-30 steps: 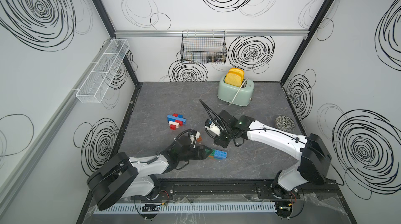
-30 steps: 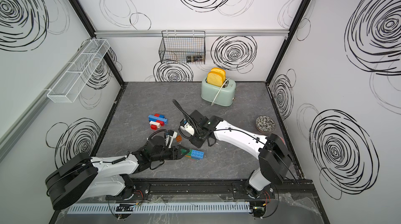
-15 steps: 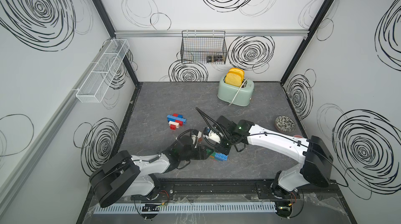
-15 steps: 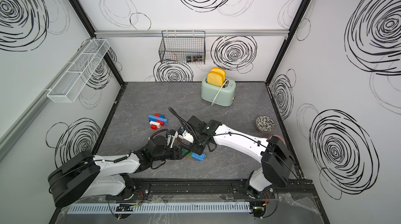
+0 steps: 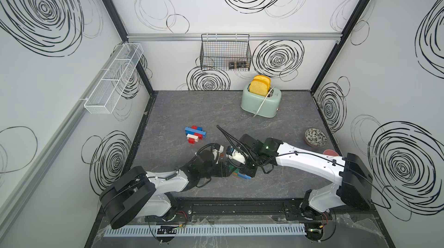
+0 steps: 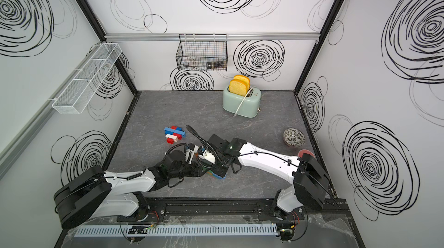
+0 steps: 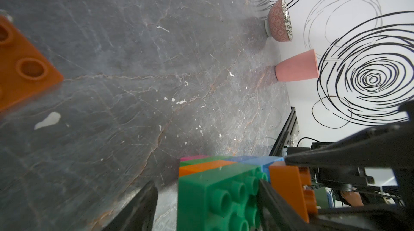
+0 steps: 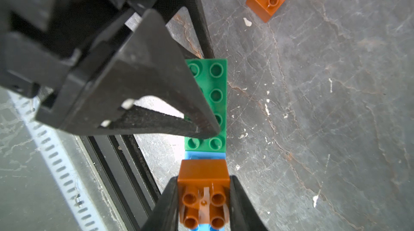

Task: Assemble a heart with lego
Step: Assemble the lego brick with the lego brick.

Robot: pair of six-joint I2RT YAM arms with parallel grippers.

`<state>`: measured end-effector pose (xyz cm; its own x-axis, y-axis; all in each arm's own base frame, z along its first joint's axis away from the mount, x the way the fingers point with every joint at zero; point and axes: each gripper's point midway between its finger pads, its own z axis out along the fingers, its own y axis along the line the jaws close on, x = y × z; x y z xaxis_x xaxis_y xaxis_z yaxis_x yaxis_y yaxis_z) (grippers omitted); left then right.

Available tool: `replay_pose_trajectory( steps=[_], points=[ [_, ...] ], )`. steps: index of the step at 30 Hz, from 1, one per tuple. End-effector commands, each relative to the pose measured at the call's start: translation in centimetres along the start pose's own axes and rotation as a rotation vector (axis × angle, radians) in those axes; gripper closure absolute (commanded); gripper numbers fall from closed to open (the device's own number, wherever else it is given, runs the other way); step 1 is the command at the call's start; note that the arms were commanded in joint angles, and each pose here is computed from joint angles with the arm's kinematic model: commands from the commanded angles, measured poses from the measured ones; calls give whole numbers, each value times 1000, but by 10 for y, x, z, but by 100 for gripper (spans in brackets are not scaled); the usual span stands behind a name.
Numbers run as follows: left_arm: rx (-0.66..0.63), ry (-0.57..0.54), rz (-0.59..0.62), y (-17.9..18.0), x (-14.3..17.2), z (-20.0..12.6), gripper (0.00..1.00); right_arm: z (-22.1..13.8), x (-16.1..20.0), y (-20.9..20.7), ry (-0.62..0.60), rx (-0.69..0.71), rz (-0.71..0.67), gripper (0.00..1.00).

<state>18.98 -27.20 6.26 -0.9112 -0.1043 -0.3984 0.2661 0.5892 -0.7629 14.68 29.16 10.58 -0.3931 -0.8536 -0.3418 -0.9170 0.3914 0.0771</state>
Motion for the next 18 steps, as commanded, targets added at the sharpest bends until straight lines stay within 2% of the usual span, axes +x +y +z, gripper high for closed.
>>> replay_pose_trajectory(
  steps=[1, 10, 18],
  points=[
    [-3, -15, 13, -2, -4, 2, 27, 3, 16, 1, 44, 48, 2, 68],
    [-15, -17, 7, 3, -1, 1, 27, 11, 21, 4, 102, 139, -28, 71],
    [2, -34, 4, -2, -4, -3, 27, 29, 30, 5, 175, 124, -36, 71]
  ],
)
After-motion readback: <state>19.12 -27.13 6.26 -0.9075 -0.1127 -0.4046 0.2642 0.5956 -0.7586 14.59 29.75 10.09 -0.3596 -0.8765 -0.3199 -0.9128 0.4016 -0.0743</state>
